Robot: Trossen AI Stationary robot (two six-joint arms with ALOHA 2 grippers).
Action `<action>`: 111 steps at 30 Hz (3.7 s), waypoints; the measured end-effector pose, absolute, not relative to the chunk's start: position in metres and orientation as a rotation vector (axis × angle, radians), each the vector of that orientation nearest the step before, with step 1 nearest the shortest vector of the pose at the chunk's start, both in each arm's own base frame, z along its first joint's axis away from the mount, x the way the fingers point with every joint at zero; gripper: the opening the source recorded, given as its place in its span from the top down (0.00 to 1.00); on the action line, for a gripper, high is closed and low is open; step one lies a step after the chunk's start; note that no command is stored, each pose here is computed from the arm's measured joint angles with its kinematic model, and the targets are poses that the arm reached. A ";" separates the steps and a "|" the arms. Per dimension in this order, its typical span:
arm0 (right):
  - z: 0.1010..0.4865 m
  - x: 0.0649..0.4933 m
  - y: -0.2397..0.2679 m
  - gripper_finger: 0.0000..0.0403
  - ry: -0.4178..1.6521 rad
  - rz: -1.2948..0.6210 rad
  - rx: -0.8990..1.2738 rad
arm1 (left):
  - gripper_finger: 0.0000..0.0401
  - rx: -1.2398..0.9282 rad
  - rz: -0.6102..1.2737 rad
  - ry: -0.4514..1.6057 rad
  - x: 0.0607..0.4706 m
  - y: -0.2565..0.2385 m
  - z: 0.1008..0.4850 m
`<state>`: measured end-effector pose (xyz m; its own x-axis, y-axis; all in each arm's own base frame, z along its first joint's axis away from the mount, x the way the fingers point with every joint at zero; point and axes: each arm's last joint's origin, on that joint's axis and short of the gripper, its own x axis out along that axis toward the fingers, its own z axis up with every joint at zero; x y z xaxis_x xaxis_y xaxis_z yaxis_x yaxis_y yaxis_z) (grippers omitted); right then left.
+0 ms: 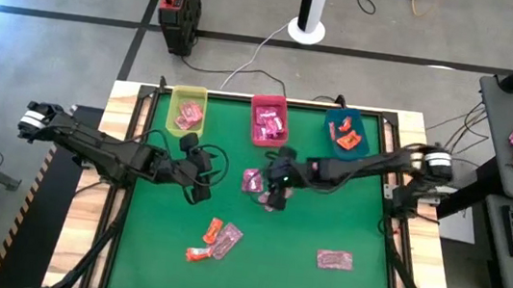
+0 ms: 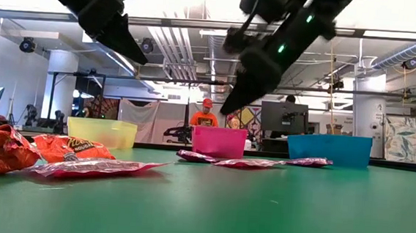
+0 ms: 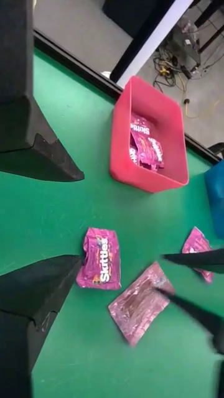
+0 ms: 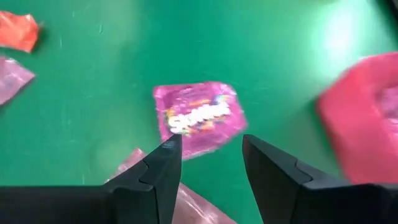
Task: Sort candy by brand, put in halloween buckets
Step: Put the violet candy into the pink bin, then put the orange candy into the blue bin
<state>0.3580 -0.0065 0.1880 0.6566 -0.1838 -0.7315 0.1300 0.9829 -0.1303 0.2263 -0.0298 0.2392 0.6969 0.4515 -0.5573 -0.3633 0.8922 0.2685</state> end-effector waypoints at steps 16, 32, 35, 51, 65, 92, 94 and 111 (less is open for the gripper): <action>0.126 0.419 -0.003 0.54 0.919 -0.169 -0.010 | 0.53 0.124 0.472 0.688 0.229 -0.031 0.226; 0.118 0.424 -0.005 0.95 0.979 -0.197 -0.050 | 0.53 0.103 0.474 0.660 0.232 -0.031 0.225; 0.127 0.421 -0.003 0.97 0.976 -0.169 -0.042 | 0.53 0.104 0.474 0.660 0.231 -0.031 0.224; 0.268 0.381 -0.054 0.98 0.643 -0.319 -0.112 | 0.53 0.040 0.376 0.667 0.230 -0.044 0.226; 0.231 0.366 -0.176 0.84 0.622 -0.557 0.283 | 0.53 -0.055 0.310 0.679 0.227 -0.053 0.228; 0.269 0.363 -0.041 0.59 0.746 -0.207 0.171 | 0.53 -0.446 0.007 0.970 0.209 -0.116 0.203; 0.267 0.361 -0.029 0.59 0.789 -0.194 0.143 | 0.53 -0.465 0.046 0.983 0.209 -0.122 0.197; 0.249 0.328 0.025 0.57 1.173 -0.129 0.104 | 0.53 -0.510 0.170 0.879 0.243 -0.144 0.150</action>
<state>0.3280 0.0249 0.2495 0.3815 -0.0470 -0.9232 0.1556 0.9877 0.0140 0.2429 -0.1445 0.1503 0.6335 -0.0636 -0.7711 -0.3467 0.8676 -0.3564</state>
